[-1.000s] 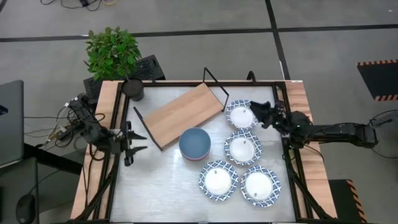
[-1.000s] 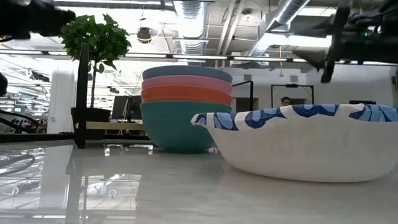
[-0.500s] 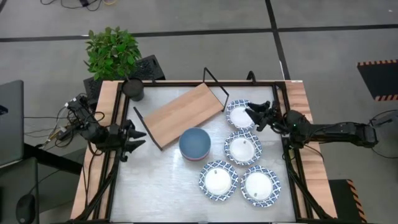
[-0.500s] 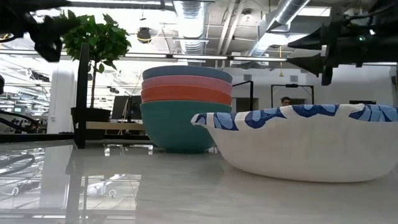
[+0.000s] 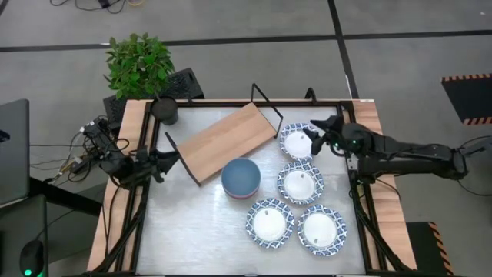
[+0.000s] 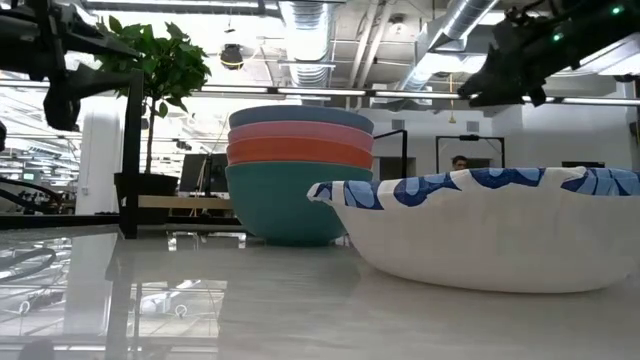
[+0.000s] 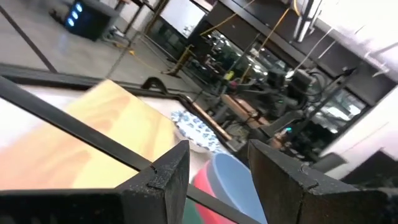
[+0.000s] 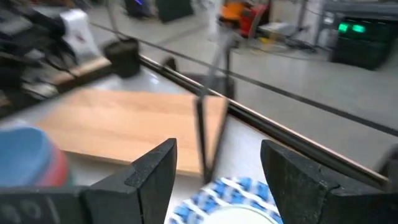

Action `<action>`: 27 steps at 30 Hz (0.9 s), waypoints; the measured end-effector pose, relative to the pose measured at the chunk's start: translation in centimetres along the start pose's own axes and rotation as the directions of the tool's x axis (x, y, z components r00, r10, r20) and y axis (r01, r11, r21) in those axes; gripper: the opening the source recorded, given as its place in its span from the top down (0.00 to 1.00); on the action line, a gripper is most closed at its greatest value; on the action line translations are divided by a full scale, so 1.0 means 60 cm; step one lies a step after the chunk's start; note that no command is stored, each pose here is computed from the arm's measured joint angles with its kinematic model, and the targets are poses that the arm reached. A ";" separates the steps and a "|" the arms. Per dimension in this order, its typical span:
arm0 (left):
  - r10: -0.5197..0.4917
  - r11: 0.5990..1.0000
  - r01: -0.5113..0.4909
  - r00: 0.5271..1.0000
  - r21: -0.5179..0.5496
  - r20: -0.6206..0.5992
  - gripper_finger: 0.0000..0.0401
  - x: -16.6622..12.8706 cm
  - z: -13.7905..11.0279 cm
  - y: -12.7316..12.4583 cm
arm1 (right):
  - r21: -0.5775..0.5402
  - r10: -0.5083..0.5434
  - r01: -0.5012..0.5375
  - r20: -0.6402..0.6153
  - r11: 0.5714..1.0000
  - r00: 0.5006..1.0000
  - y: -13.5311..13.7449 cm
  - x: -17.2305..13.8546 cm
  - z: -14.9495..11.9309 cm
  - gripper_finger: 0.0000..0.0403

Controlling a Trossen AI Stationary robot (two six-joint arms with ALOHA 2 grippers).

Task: Place and stack bowls onto a shelf
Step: Put the white blue patterned bowl on the shelf

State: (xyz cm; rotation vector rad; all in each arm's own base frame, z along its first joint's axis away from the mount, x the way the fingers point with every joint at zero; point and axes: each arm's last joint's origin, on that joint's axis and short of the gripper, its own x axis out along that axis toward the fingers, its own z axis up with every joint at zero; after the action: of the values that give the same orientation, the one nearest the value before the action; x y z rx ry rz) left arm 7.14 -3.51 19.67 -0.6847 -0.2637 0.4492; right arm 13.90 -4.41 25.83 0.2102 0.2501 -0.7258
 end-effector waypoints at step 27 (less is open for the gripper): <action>-0.099 0.976 0.103 0.995 -0.191 0.034 0.62 -0.001 0.023 -0.011 | 0.313 -0.281 0.413 -0.390 0.855 0.877 -0.041 0.033 -0.062 0.36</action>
State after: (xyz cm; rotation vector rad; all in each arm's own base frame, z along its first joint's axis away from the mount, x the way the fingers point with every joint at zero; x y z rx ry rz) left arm 6.78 -3.24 21.17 -0.8517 -0.3665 0.3372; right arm 13.09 -6.43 21.47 0.6851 0.4753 -1.1078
